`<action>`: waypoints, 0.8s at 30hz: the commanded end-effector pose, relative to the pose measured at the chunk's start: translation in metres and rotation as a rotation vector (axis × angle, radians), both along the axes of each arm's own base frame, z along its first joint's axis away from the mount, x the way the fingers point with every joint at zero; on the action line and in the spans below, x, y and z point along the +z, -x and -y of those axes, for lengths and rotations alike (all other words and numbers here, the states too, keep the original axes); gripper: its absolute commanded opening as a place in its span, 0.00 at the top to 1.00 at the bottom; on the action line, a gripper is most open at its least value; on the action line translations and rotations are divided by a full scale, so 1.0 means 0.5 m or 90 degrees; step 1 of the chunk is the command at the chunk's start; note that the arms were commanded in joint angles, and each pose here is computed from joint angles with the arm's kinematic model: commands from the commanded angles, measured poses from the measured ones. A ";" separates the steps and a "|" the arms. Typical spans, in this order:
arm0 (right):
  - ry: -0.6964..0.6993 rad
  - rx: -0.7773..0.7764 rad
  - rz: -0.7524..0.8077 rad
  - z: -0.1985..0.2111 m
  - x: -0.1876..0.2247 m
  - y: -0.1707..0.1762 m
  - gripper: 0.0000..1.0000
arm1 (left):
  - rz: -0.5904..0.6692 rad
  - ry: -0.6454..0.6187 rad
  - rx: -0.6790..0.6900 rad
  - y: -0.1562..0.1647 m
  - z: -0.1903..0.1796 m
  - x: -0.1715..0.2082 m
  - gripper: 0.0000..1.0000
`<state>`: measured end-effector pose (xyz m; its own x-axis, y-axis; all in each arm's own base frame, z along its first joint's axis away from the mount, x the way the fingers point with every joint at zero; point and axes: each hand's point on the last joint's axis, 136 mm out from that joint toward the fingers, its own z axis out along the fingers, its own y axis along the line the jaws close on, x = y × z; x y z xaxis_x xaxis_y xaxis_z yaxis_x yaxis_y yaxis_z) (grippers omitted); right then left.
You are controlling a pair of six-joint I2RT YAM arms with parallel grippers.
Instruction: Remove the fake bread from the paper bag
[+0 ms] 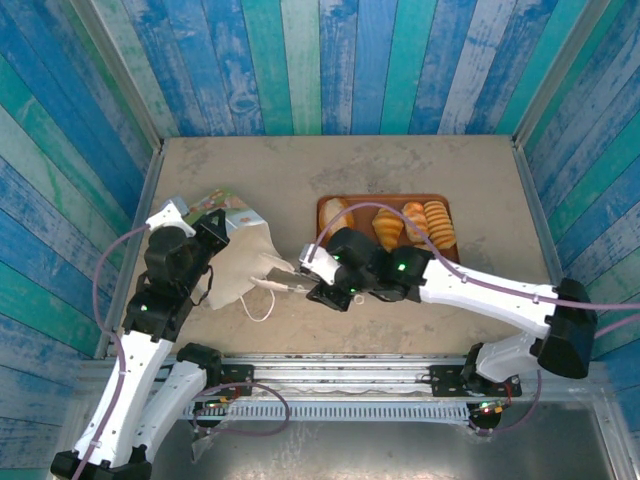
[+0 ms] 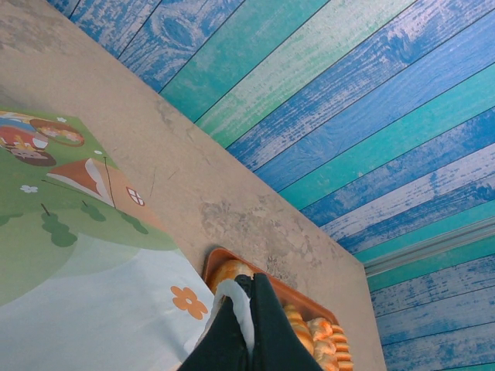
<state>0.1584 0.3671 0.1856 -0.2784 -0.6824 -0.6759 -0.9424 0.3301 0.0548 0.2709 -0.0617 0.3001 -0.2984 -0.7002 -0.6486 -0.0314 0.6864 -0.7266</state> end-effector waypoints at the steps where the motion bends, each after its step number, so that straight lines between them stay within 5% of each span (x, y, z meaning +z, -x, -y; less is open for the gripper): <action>1: 0.031 -0.011 0.058 -0.026 0.004 -0.025 0.54 | 0.023 0.004 0.001 0.000 -0.001 0.028 1.00; 24: 0.115 -0.086 0.011 -0.224 -0.115 -0.090 0.54 | 0.060 -0.017 -0.069 0.003 0.034 0.067 1.00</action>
